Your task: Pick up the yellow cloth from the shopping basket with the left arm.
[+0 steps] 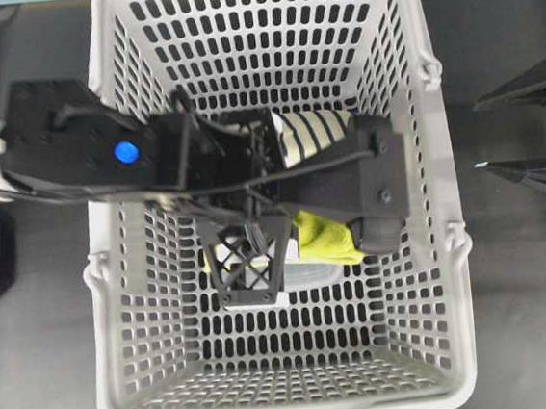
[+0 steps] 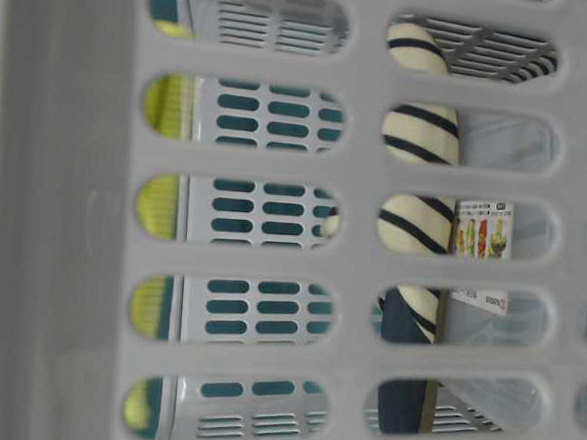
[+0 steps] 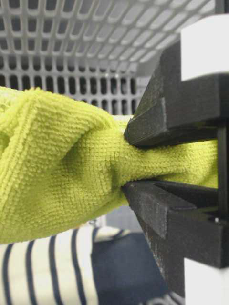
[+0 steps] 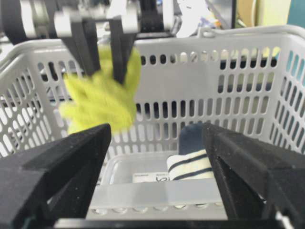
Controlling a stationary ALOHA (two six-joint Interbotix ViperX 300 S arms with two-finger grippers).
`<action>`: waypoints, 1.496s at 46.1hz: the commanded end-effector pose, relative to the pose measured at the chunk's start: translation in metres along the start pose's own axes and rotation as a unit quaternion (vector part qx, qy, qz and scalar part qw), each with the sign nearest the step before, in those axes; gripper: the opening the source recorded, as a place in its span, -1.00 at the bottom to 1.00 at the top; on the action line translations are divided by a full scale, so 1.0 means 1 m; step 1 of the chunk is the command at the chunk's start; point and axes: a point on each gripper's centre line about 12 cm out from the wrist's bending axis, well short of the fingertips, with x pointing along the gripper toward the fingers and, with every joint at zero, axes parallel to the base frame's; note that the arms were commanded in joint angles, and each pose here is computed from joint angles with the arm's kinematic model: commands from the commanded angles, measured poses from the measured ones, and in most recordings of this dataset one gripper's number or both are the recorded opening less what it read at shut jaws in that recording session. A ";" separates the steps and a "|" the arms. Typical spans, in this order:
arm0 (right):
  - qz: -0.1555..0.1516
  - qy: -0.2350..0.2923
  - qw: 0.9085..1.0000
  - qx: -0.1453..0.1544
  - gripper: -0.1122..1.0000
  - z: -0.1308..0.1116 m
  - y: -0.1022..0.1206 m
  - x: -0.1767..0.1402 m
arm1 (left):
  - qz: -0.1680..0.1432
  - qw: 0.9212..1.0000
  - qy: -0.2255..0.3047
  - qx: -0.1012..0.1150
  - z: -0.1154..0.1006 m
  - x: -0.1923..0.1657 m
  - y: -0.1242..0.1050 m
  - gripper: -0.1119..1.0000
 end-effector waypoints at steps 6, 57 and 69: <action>0.000 -0.010 1.000 0.002 0.54 0.006 0.000 0.000 | 0.000 1.000 -0.016 0.000 0.008 -0.056 0.001 -0.44; 0.000 -0.011 1.000 0.003 0.54 0.006 0.000 0.000 | 0.002 1.000 -0.001 -0.001 0.006 -0.048 0.002 -0.44; 0.000 -0.012 1.000 0.002 0.54 0.006 0.000 0.000 | 0.002 1.000 0.000 -0.002 0.006 -0.048 0.003 -0.44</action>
